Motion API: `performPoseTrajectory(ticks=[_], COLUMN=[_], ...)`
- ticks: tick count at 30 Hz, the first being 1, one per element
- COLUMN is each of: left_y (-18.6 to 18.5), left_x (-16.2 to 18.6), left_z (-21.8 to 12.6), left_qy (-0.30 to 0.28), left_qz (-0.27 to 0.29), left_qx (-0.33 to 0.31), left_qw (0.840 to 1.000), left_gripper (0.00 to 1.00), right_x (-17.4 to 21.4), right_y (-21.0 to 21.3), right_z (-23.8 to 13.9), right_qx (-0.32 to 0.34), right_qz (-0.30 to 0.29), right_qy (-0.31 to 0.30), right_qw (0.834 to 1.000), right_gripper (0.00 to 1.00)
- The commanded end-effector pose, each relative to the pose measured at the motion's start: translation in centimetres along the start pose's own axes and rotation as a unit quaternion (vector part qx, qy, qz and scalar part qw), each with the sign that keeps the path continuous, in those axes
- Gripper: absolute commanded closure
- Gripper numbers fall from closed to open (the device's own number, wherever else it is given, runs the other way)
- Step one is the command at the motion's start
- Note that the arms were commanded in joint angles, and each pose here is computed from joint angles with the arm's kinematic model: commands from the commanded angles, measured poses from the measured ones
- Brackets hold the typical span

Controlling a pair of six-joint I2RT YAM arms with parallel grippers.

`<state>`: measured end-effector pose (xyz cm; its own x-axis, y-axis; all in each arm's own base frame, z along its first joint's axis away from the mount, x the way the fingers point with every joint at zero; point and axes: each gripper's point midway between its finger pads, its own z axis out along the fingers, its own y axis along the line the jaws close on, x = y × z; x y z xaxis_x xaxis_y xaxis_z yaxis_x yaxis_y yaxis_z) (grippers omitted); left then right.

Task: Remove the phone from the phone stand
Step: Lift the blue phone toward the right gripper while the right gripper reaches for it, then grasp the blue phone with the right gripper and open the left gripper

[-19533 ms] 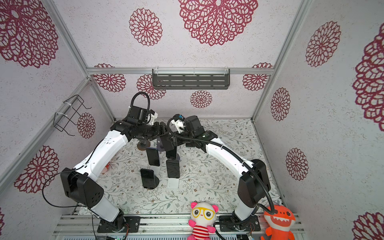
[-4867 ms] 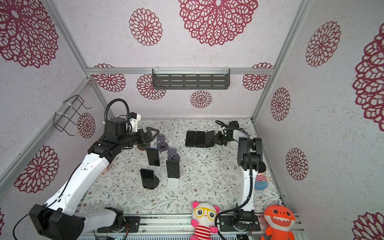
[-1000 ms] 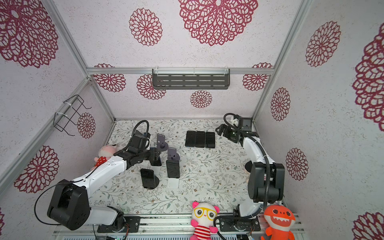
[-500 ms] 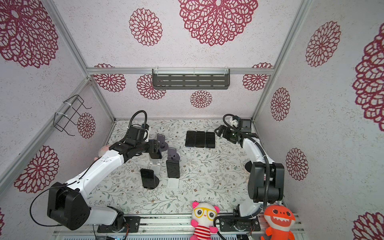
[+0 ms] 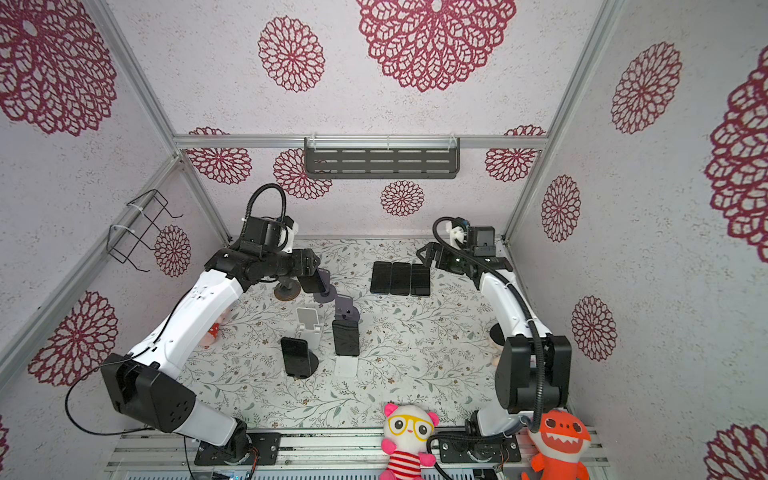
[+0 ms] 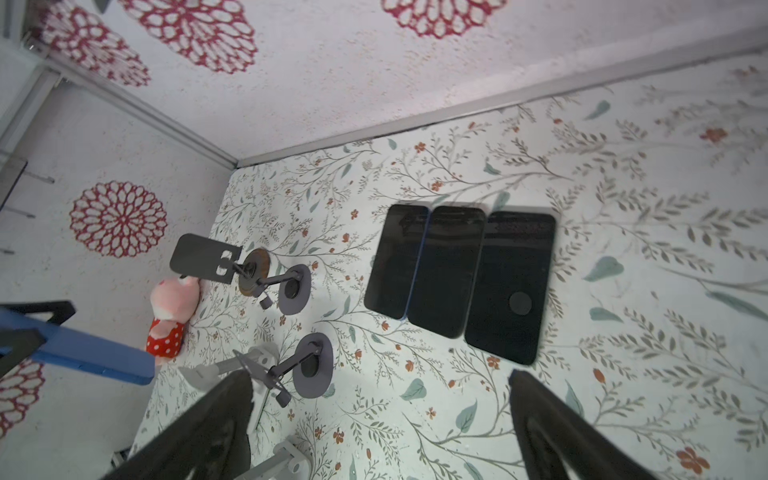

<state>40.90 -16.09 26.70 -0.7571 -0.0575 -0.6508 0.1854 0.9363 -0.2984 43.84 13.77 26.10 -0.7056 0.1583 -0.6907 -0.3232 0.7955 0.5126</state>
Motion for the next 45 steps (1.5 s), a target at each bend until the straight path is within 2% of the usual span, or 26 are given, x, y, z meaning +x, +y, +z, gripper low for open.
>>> performPoseTrajectory(ticks=[1,5,10,16,21,28,32,37,43,45], left_y=[-0.8,-2.0,-4.4,-6.3,-6.9,-6.6,-6.7,-6.5,-6.5,-6.5], left_x=[-1.1,-2.0,-2.4,-2.1,-2.2,-1.7,-1.4,-1.2,-1.2,-1.1], left_z=[-0.3,-0.3,0.2,1.4,1.9,2.8,2.9,3.2,3.4,3.5], left_qy=[0.004,0.016,0.034,0.052,0.051,0.057,0.056,0.057,0.054,0.056], left_qz=[-0.019,-0.034,-0.054,-0.088,-0.103,-0.117,-0.122,-0.126,-0.129,-0.130], left_qx=[0.028,0.053,0.117,0.181,0.203,0.201,0.204,0.201,0.204,0.203], left_qw=[0.999,0.998,0.991,0.978,0.972,0.971,0.970,0.970,0.969,0.969], left_gripper=[0.61,0.61,0.63,0.67,0.69,0.69,0.69,0.69,0.69,0.69], right_x=[-0.7,0.1,0.9,2.7,4.6,6.6,7.0,7.3,7.6,7.8], right_y=[5.8,10.3,14.9,18.1,18.8,20.6,20.7,20.8,20.9,20.9], right_z=[-1.7,-1.3,-0.2,2.0,3.9,5.2,6.0,6.8,7.7,8.0], right_qx=[-0.049,-0.098,-0.146,-0.165,-0.159,-0.204,-0.205,-0.212,-0.216,-0.216], right_qz=[-0.082,-0.117,-0.152,-0.185,-0.206,-0.210,-0.215,-0.212,-0.203,-0.202], right_qy=[-0.002,0.024,0.043,0.072,0.101,0.103,0.101,0.098,0.099,0.102], right_qw=[0.995,0.988,0.977,0.966,0.960,0.951,0.949,0.949,0.950,0.950], right_gripper=[0.08,0.16,0.29,0.34,0.46,0.51,0.55,0.67,0.69,0.76])
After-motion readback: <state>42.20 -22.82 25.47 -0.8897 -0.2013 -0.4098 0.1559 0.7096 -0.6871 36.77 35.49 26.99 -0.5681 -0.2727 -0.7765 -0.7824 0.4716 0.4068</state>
